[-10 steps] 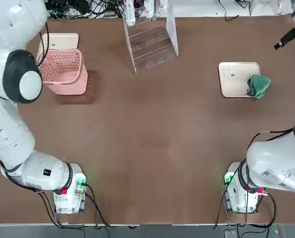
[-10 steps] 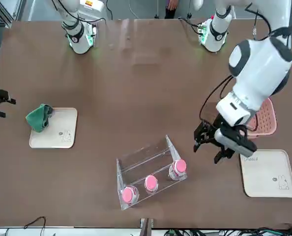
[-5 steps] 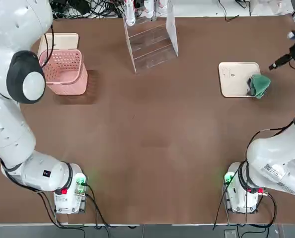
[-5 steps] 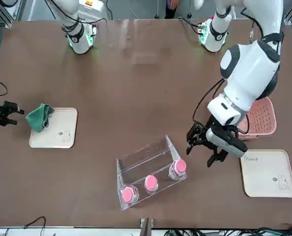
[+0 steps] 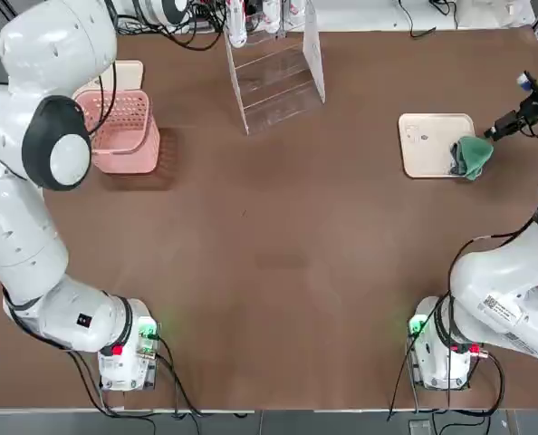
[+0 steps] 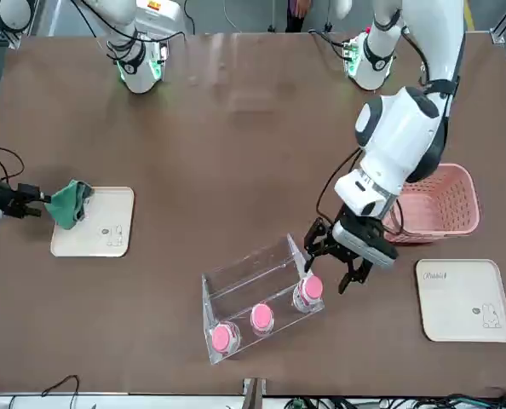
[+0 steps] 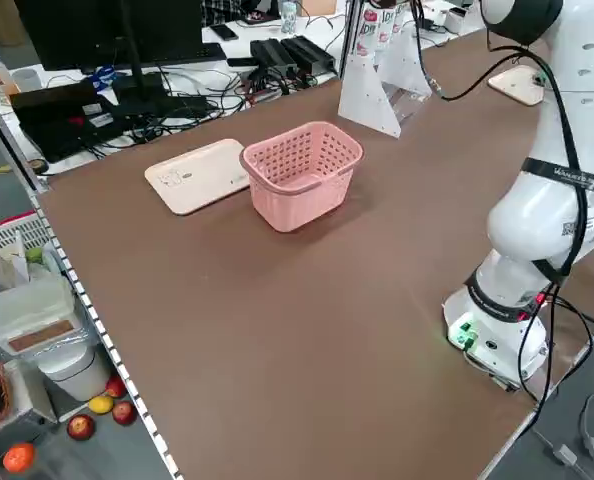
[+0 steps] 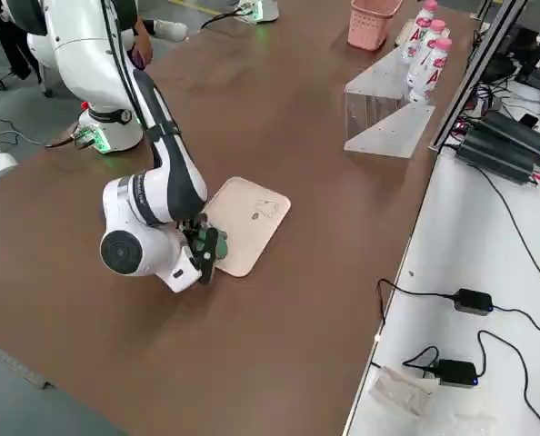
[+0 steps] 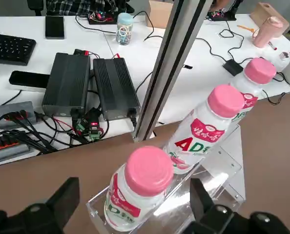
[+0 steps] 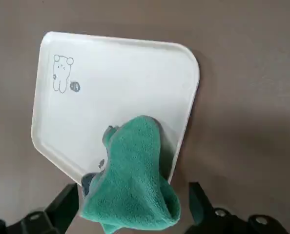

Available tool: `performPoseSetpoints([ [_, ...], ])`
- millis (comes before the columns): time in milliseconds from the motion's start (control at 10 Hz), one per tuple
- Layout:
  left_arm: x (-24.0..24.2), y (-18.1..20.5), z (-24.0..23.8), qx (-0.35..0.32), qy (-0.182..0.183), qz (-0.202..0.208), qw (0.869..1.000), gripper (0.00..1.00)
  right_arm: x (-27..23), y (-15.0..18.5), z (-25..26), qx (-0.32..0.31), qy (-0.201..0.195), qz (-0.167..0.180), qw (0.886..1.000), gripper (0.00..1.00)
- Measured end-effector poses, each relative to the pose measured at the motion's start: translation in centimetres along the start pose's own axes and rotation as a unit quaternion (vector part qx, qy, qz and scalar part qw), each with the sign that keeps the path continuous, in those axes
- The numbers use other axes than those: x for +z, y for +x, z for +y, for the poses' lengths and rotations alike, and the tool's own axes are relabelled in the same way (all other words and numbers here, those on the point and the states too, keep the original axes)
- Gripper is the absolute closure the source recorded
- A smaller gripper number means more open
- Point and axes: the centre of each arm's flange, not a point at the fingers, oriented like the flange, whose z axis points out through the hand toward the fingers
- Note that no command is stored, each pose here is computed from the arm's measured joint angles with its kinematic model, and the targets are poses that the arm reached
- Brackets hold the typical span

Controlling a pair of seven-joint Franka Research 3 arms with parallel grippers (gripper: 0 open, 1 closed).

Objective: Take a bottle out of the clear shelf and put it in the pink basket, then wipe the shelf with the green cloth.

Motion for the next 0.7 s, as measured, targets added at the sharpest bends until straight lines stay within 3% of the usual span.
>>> performPoseSetpoints([
  [400,0.1,0.0,0.1,0.014,0.006,0.010,1.000,0.14,1.2,-0.3,0.4,0.020,0.013,-0.007,1.000,0.00],
  [700,1.1,-0.3,0.5,0.017,0.005,0.037,0.999,0.17,1.7,-0.2,0.5,0.024,0.020,-0.006,1.000,0.00],
])
